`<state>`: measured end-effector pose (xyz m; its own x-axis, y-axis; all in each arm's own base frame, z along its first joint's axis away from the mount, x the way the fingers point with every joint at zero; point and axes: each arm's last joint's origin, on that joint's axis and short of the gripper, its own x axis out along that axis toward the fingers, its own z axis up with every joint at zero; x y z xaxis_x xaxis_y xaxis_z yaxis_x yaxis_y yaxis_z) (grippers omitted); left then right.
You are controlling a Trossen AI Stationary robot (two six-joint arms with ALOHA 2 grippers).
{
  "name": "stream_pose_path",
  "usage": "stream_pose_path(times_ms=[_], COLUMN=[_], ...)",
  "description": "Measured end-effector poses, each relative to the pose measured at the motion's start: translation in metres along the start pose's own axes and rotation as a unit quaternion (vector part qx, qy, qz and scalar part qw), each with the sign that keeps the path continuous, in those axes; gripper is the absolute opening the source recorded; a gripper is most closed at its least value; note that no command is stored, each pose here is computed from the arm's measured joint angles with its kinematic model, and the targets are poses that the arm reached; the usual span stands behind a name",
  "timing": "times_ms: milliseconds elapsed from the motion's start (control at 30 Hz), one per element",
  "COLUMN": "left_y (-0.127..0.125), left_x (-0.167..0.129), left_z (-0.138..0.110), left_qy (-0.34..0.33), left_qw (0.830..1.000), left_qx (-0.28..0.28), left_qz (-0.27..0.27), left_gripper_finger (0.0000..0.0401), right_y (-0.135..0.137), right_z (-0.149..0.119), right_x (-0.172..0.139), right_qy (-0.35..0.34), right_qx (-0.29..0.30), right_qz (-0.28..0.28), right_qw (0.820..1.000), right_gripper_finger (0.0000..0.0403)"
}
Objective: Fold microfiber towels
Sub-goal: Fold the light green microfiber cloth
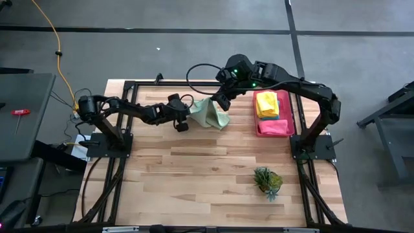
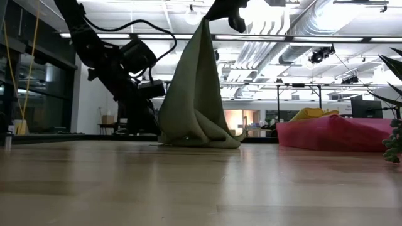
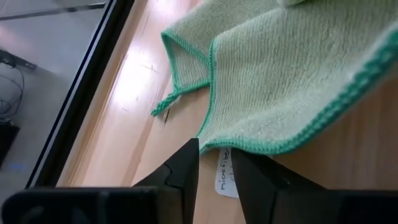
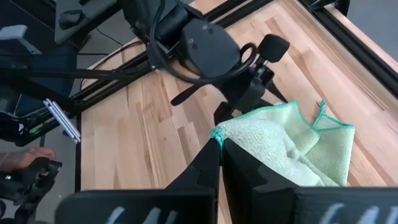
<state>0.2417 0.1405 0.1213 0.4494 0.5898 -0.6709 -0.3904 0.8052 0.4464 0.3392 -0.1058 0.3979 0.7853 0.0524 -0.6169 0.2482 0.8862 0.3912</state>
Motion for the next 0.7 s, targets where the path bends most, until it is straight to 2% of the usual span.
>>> stream_pose_path(times_ms=[267, 467, 600, 700], left_y=[0.000, -0.004, -0.013, -0.019], left_x=[0.000, -0.001, -0.003, -0.005], left_z=[-0.002, 0.000, 0.000, 0.003], left_qy=[0.009, -0.002, -0.007, -0.014], left_qw=[0.999, 0.996, 0.991, 0.988], left_qx=[0.048, 0.085, 0.124, 0.141], left_qz=[-0.004, -0.024, -0.057, -0.057], left_gripper_finger=[0.0084, 0.0084, 0.0084, 0.0084], right_y=[0.002, 0.011, 0.019, 0.027], right_z=[-0.006, -0.011, -0.020, -0.029], right_x=[0.001, 0.002, 0.002, 0.002], right_qy=[0.029, 0.058, 0.103, 0.142], right_qx=[-0.002, -0.016, -0.027, -0.033], right_qz=[0.004, 0.071, 0.111, 0.141], right_qw=[1.000, 0.996, 0.988, 0.979], right_gripper_finger=[0.0000, 0.0000, 0.0000, 0.0000])
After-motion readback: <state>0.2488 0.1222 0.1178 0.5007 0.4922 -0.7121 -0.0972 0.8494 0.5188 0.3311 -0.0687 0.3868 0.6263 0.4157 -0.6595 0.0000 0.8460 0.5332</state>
